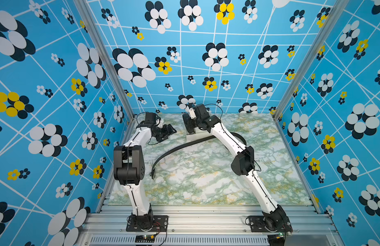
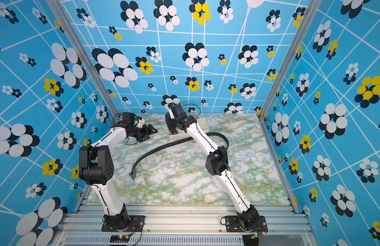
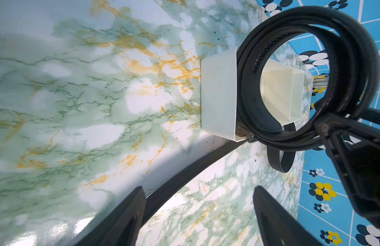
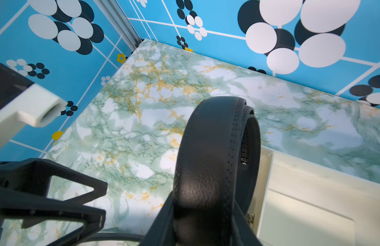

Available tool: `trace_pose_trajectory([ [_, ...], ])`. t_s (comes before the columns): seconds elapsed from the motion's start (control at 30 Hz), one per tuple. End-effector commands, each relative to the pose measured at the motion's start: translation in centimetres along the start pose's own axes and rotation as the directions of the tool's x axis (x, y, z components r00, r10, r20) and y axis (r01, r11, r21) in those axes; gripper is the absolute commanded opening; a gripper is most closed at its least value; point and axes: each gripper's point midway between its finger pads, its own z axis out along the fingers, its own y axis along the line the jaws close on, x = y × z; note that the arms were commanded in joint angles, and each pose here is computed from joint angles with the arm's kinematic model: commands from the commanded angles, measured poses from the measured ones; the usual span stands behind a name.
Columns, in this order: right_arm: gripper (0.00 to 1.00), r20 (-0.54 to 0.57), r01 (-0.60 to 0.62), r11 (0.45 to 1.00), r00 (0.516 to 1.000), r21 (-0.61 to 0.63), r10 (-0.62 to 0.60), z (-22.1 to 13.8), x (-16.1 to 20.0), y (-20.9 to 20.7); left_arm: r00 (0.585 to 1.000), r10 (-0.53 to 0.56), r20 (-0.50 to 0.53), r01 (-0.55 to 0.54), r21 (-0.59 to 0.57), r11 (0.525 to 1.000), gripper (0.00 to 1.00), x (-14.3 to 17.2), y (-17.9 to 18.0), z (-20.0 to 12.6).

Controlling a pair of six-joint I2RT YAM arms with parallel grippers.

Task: Place the belts into the storage roll
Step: Place the belt in the container, then roll the belt at the center of the board.

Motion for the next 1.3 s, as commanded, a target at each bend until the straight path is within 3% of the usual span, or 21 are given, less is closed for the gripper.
trace_pose_trajectory([
  [0.0, 0.35, 0.001, 0.015, 1.000, 1.000, -0.001, -0.015, 1.4, 0.8, -0.8, 0.999, 0.024, 0.027, -0.025, 0.033, 0.999, 0.83, -0.3, -1.3, -1.1],
  [0.37, 0.47, -0.002, -0.002, 1.000, 1.000, -0.015, 0.002, 0.3, 0.3, -1.2, 0.999, 0.036, 0.033, -0.038, 0.045, 0.998, 0.83, -1.2, -2.5, -0.4],
  [0.43, 0.57, -0.011, -0.002, 1.000, 1.000, -0.026, 0.002, 0.1, 0.6, -1.1, 0.999, 0.042, 0.032, -0.043, 0.048, 0.998, 0.83, -1.3, -2.9, -0.3],
  [0.77, 0.83, 0.061, 0.036, 0.996, 0.998, -0.082, -0.031, -2.4, -2.0, 0.2, 0.998, 0.047, 0.034, -0.048, 0.055, 0.997, 0.83, -1.9, -3.6, 0.2],
  [0.9, 0.88, 0.084, 0.053, 0.993, 0.995, -0.101, -0.045, -3.5, -3.0, 0.8, 0.998, 0.053, 0.045, -0.056, 0.061, 0.997, 0.83, -2.4, -4.2, 0.0],
  [1.13, 0.91, 0.094, 0.053, 0.997, 0.994, 0.055, -0.059, -6.5, -4.6, -1.7, 0.996, 0.072, 0.057, -0.074, 0.044, 0.996, 0.83, -2.3, -4.3, -1.2],
  [1.2, 0.95, 0.121, -0.011, 0.993, 0.993, 0.118, -0.003, -9.1, -5.7, -3.6, 0.996, 0.069, 0.049, -0.070, 0.002, 0.998, 0.82, -1.5, -3.5, -1.7],
  [1.27, 0.99, 0.151, -0.162, 0.975, 0.979, 0.153, 0.139, -12.1, -6.1, -6.7, 0.998, 0.056, 0.017, -0.055, -0.072, 0.996, 0.82, 0.2, -2.1, -2.4],
])
